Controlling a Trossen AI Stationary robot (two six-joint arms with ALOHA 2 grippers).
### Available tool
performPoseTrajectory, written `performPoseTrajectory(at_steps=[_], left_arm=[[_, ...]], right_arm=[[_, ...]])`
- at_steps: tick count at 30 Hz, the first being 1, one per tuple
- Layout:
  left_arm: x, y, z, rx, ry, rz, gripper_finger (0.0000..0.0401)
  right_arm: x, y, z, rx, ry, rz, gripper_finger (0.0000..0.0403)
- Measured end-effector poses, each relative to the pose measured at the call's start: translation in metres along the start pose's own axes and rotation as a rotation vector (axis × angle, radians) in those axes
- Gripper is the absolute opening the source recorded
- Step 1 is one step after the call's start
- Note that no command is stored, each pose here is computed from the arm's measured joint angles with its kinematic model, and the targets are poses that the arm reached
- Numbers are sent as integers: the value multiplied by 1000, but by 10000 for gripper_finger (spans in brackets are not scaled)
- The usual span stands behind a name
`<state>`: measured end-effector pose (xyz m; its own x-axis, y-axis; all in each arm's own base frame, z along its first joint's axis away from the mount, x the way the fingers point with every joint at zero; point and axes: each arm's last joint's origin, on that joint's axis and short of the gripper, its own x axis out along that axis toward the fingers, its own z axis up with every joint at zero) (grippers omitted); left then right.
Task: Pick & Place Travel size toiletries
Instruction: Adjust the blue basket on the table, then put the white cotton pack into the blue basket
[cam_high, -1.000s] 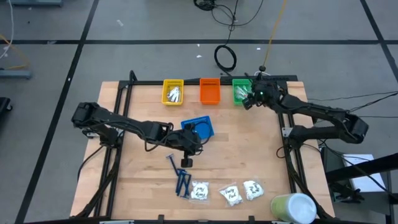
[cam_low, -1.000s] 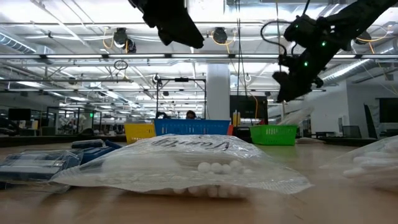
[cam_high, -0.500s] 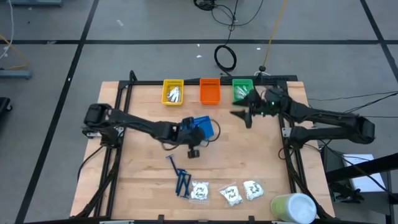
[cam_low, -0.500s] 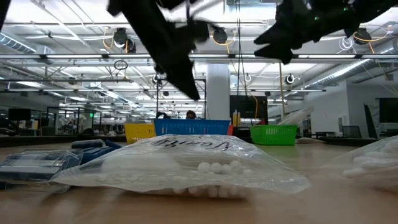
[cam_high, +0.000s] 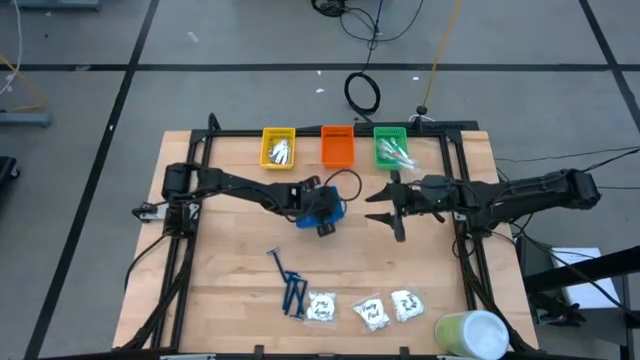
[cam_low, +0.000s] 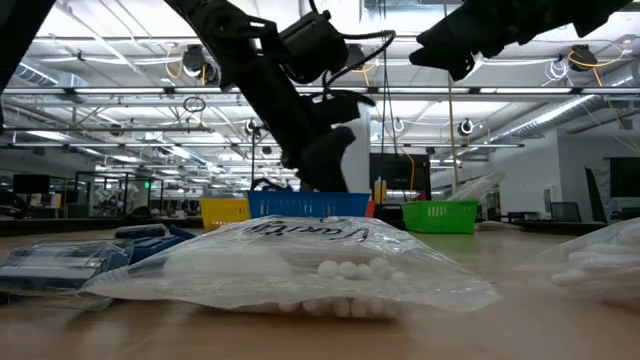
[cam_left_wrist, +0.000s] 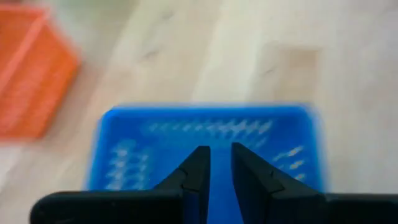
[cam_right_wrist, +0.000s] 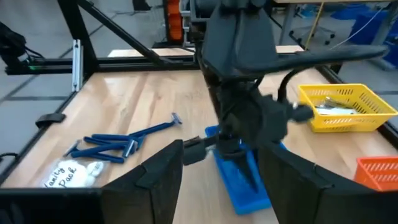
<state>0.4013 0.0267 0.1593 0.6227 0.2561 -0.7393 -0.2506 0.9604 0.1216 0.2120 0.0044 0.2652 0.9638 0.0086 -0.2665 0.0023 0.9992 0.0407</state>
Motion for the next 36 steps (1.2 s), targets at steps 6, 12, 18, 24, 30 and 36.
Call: performPoseTrajectory(at_steps=[6,12,18,24,30,36], left_arm=[[5,-8,2,16,-38,-110,65],[2,-17,6,23,-86,-162,65],[-1,-26,11,29,-148,-221,65],[-2,-30,14,48,-178,-233,65],[-36,-36,23,72,-194,-249,65],[-97,-40,33,119,-220,-286,65]], right_arm=[[0,3,0,-9,-1,-3,196],[0,3,1,-9,-7,-3,196],[0,3,1,-9,-13,-3,196],[0,3,2,-9,-21,1,196],[0,8,0,-16,-6,50,196],[-4,50,-7,-52,70,210,196]])
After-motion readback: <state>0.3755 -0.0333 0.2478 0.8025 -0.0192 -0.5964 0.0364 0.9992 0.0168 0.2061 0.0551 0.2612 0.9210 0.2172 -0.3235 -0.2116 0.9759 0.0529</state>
